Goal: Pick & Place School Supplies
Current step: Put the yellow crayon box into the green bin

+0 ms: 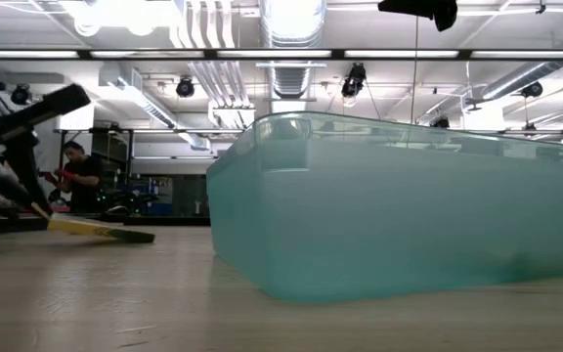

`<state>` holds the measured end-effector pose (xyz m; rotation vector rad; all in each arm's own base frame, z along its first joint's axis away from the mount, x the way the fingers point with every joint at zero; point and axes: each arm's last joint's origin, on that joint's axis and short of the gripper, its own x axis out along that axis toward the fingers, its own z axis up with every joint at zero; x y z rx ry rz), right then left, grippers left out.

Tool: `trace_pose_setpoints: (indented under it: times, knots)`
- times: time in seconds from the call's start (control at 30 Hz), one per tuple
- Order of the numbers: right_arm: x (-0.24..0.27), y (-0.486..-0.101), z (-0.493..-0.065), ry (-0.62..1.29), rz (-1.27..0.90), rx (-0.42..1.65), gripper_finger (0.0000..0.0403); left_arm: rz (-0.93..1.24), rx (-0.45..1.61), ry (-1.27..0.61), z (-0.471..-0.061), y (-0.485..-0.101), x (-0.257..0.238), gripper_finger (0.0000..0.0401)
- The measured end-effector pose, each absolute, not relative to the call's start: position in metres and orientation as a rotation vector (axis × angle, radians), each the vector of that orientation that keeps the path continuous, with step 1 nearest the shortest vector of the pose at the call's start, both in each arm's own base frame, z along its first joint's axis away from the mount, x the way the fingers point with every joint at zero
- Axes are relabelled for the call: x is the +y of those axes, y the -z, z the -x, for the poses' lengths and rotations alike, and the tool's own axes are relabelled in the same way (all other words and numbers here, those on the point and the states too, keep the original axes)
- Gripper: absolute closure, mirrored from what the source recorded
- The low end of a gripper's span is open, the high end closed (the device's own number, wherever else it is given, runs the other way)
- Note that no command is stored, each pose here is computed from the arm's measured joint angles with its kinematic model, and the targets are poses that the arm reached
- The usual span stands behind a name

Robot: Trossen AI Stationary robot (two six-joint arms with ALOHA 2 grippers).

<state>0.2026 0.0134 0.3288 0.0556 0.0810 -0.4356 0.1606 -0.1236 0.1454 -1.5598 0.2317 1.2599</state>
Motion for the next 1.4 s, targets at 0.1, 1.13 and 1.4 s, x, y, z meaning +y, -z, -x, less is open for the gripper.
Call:
trace_pose_setpoints:
  times: [0.1, 1.13, 1.4]
  knots:
    - [0.013, -0.329, -0.203, 0.435, -0.055, 0.081, 0.0199, 1.522, 0.232, -1.232, -0.161, -0.155, -0.123, 0.0397]
    - [0.013, -0.329, -0.203, 0.436, -0.057, 0.080, 0.0199, 0.704, 0.014, -0.668, -0.252, -0.332, -0.136, 0.0397]
    - [0.013, -0.329, -0.203, 0.436, -0.055, 0.081, 0.0199, 0.737, 0.040, -0.508, -0.278, -0.341, -0.124, 0.0395]
